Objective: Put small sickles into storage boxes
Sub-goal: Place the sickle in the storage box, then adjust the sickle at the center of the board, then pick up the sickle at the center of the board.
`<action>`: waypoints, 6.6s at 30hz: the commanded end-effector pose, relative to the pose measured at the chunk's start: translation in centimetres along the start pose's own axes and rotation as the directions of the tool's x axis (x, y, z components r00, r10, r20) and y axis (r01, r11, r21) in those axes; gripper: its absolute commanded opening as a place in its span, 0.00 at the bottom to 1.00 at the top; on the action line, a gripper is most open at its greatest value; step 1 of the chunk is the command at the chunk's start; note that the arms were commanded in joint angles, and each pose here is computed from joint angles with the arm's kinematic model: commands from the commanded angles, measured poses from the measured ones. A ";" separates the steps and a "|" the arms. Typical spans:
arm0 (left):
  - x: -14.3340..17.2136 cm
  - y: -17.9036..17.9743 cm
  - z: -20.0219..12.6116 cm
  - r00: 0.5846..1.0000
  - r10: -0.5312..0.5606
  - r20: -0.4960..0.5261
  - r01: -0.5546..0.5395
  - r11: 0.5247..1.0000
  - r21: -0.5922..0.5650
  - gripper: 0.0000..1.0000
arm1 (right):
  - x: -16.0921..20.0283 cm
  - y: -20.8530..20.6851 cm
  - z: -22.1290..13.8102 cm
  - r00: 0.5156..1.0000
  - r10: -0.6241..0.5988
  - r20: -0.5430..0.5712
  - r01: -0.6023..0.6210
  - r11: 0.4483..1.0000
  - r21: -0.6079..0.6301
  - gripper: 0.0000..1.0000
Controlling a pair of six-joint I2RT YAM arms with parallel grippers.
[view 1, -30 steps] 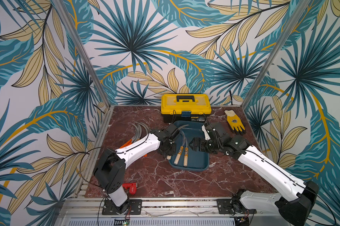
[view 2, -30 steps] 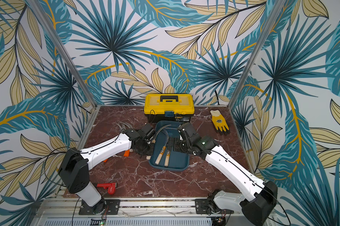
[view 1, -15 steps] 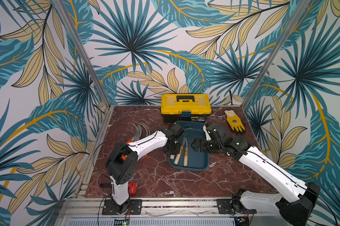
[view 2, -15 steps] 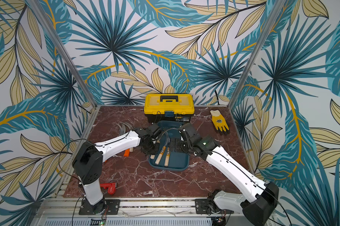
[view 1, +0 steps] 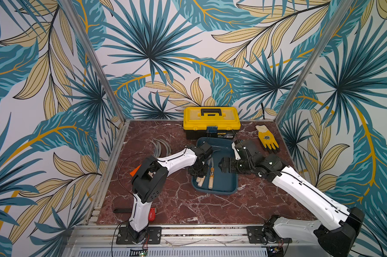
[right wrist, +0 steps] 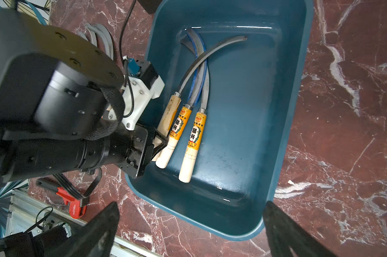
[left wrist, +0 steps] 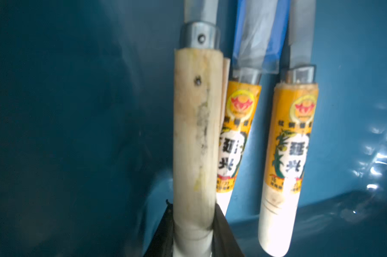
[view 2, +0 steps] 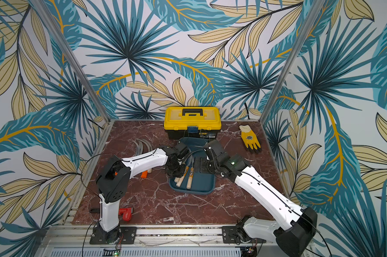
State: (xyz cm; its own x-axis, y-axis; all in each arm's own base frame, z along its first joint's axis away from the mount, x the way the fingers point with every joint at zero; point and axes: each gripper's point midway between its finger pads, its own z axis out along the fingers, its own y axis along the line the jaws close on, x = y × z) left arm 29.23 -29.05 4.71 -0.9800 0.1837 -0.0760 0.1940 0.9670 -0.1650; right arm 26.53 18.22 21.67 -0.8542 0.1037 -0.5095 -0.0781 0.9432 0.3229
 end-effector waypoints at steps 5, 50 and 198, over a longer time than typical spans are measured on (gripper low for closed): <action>-0.7 -0.8 0.5 0.999 0.033 -0.001 -0.033 0.999 0.016 0.31 | 0.4 -1.3 0.2 1.000 -0.006 -0.018 0.006 0.999 0.043 0.99; -3.9 1.6 -14.0 0.938 -0.066 0.341 0.046 0.997 0.066 1.00 | -3.7 4.8 -0.9 0.997 -0.039 0.061 0.048 0.987 -0.151 0.99; -7.0 18.1 -2.1 0.939 -0.328 0.105 0.336 0.939 -0.068 0.00 | -6.0 8.5 11.1 0.977 -0.122 -0.173 0.082 0.971 -0.222 1.00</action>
State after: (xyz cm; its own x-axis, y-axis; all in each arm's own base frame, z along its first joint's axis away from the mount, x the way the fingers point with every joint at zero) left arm 38.79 -12.17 2.51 -0.9832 -0.1646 -0.0787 -0.1582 0.9840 -0.0822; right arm 37.25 29.64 18.72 -0.9078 -0.0778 -0.4121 -0.2771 0.8488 0.4502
